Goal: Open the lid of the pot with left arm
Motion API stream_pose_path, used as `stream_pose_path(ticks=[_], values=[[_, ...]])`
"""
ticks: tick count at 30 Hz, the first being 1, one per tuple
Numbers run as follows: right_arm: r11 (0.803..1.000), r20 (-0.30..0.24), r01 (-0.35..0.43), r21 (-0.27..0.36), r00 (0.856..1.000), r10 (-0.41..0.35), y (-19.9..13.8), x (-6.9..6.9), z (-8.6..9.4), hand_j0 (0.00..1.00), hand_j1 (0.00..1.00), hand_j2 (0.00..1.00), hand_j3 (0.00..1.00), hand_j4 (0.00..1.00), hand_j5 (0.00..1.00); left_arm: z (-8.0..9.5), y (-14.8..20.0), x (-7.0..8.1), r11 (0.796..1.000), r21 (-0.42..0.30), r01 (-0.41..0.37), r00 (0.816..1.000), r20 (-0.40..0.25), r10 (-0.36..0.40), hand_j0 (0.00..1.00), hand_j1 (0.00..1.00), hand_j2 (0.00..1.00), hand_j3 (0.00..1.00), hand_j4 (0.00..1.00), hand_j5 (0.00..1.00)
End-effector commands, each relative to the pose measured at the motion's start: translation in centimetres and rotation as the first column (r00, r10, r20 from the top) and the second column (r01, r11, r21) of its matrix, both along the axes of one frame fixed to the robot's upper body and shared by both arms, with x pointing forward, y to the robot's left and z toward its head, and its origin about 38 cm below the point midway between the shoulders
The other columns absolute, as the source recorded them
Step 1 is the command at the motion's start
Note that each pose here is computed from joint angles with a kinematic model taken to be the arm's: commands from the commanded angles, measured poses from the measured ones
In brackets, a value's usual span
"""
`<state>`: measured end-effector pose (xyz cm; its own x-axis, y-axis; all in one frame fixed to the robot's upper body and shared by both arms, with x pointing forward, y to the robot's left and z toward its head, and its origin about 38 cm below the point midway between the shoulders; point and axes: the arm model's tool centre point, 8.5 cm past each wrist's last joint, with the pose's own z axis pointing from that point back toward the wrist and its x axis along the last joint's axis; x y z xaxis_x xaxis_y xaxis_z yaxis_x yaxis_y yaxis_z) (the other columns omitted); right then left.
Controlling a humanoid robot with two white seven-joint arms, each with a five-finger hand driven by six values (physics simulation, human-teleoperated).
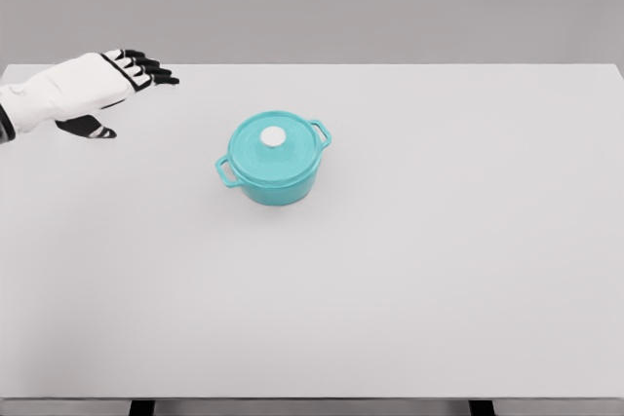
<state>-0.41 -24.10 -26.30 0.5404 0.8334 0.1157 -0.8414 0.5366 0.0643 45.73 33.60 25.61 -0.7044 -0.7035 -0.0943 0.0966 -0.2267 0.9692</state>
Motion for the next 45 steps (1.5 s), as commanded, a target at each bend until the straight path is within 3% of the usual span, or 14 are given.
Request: stream_pose_path(ticks=[1, 2, 4, 5, 7, 8, 11, 12, 17, 22, 26, 32, 40, 45], values=[[1.0, 0.0, 0.0, 0.0, 1.0, 0.0, 0.0, 0.0, 0.0, 1.0, 1.0, 1.0, 1.0, 1.0, 1.0, -2.3, -1.5, 0.2, 0.999, 0.036, 0.037, 0.997, -0.066, -0.034, 1.0, 1.0, 1.0, 1.0, 1.0, 1.0], [1.0, 0.0, 0.0, 0.0, 1.0, 0.0, 0.0, 0.0, 0.0, 1.0, 1.0, 1.0, 1.0, 1.0, 1.0, -2.3, -2.5, 1.2, 0.995, 0.077, 0.063, 0.995, -0.082, -0.056, 1.0, 1.0, 1.0, 1.0, 1.0, 1.0], [1.0, 0.0, 0.0, 0.0, 1.0, 0.0, 0.0, 0.0, 0.0, 1.0, 1.0, 1.0, 1.0, 1.0, 1.0, -2.1, -7.1, 2.4, 0.957, 0.215, 0.195, 0.978, -0.119, -0.173, 1.0, 1.0, 1.0, 1.0, 1.0, 1.0], [1.0, 0.0, 0.0, 0.0, 1.0, 0.0, 0.0, 0.0, 0.0, 1.0, 1.0, 1.0, 1.0, 1.0, 1.0, -1.5, -8.1, 2.7, 0.945, 0.24, 0.22, 0.973, -0.117, -0.197, 1.0, 1.0, 1.0, 1.0, 1.0, 1.0], [1.0, 0.0, 0.0, 0.0, 1.0, 0.0, 0.0, 0.0, 0.0, 1.0, 1.0, 1.0, 1.0, 1.0, 1.0, -0.5, -12.5, 3.7, 0.938, 0.198, 0.285, 0.957, -0.107, -0.269, 1.0, 1.0, 1.0, 1.0, 1.0, 1.0], [1.0, 0.0, 0.0, 0.0, 1.0, 0.0, 0.0, 0.0, 0.0, 1.0, 1.0, 1.0, 1.0, 1.0, 1.0, 0.5, -13.1, 4.2, 0.935, 0.205, 0.29, 0.957, -0.089, -0.278, 1.0, 1.0, 1.0, 1.0, 1.0, 1.0], [1.0, 0.0, 0.0, 0.0, 1.0, 0.0, 0.0, 0.0, 0.0, 1.0, 1.0, 1.0, 1.0, 1.0, 1.0, 1.5, -13.5, 4.2, 0.936, 0.181, 0.301, 0.953, -0.081, -0.291, 1.0, 1.0, 1.0, 1.0, 1.0, 1.0], [1.0, 0.0, 0.0, 0.0, 1.0, 0.0, 0.0, 0.0, 0.0, 1.0, 1.0, 1.0, 1.0, 1.0, 1.0, 1.4, -13.6, 4.1, 0.939, 0.155, 0.307, 0.951, -0.095, -0.295, 1.0, 1.0, 1.0, 1.0, 1.0, 1.0], [1.0, 0.0, 0.0, 0.0, 1.0, 0.0, 0.0, 0.0, 0.0, 1.0, 1.0, 1.0, 1.0, 1.0, 1.0, 0.7, -14.3, 3.8, 0.929, 0.162, 0.332, 0.941, -0.122, -0.315, 1.0, 1.0, 1.0, 1.0, 1.0, 1.0], [1.0, 0.0, 0.0, 0.0, 1.0, 0.0, 0.0, 0.0, 0.0, 1.0, 1.0, 1.0, 1.0, 1.0, 1.0, -1.7, -17.2, 2.9, 0.904, 0.145, 0.402, 0.908, -0.188, -0.373, 1.0, 1.0, 1.0, 1.0, 1.0, 1.0], [1.0, 0.0, 0.0, 0.0, 1.0, 0.0, 0.0, 0.0, 0.0, 1.0, 1.0, 1.0, 1.0, 1.0, 1.0, -1.7, -17.3, 2.9, 0.904, 0.146, 0.403, 0.908, -0.188, -0.375, 1.0, 1.0, 1.0, 1.0, 1.0, 1.0], [1.0, 0.0, 0.0, 0.0, 1.0, 0.0, 0.0, 0.0, 0.0, 1.0, 1.0, 1.0, 1.0, 1.0, 1.0, -2.0, -17.6, 2.8, 0.899, 0.151, 0.41, 0.904, -0.194, -0.38, 0.87, 0.87, 0.87, 0.87, 0.87, 0.87], [1.0, 0.0, 0.0, 0.0, 1.0, 0.0, 0.0, 0.0, 0.0, 1.0, 1.0, 1.0, 1.0, 1.0, 1.0, -2.4, -17.6, 2.8, 0.899, 0.156, 0.41, 0.904, -0.203, -0.377, 0.86, 0.86, 0.86, 0.86, 0.86, 0.86], [1.0, 0.0, 0.0, 0.0, 1.0, 0.0, 0.0, 0.0, 0.0, 1.0, 1.0, 1.0, 1.0, 1.0, 1.0, -2.8, -17.6, 2.9, 0.898, 0.161, 0.409, 0.903, -0.213, -0.373, 0.8, 0.8, 0.8, 0.8, 0.8, 0.8]])
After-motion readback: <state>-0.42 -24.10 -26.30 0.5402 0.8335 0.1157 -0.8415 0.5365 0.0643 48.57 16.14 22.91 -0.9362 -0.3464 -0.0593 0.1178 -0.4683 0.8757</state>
